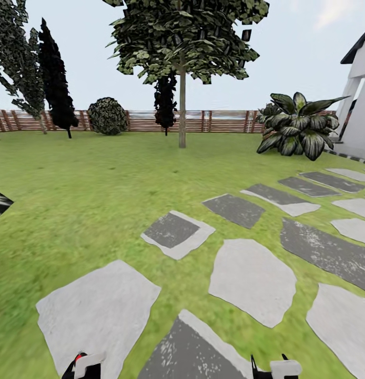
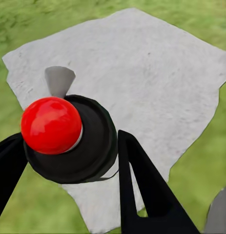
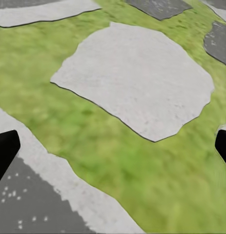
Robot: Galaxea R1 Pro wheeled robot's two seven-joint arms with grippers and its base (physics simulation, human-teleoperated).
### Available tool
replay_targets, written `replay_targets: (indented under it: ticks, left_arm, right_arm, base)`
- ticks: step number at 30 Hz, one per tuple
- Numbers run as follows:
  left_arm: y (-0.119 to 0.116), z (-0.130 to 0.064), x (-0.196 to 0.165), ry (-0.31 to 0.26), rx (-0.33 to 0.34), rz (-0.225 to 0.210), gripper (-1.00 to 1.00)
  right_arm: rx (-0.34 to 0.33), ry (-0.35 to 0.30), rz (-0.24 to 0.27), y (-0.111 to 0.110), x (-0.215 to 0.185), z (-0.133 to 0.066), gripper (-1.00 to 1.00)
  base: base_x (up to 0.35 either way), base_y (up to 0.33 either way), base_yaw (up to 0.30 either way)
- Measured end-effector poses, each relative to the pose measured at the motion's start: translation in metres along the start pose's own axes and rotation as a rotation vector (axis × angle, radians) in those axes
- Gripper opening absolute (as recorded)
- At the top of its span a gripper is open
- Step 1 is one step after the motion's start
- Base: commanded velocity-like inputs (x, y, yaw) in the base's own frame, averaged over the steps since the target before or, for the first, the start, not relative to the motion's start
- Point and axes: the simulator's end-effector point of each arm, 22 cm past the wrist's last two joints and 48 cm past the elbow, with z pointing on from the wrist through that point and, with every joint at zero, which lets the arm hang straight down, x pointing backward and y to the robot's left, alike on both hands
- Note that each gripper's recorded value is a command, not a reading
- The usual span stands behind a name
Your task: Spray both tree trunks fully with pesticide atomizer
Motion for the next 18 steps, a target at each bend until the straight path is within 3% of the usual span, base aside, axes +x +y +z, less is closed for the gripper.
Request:
replay_targets:
  ticks: [18]
  left_arm:
    - [-0.0002, 0.0000, 0.0000, 0.000, 0.000, 0.000, -1.00]
  right_arm:
    - [0.000, -0.001, 0.000, 0.0000, -0.0003, 0.0001, 1.00]
  base:
    - [0.340, 0.000, 0.000]
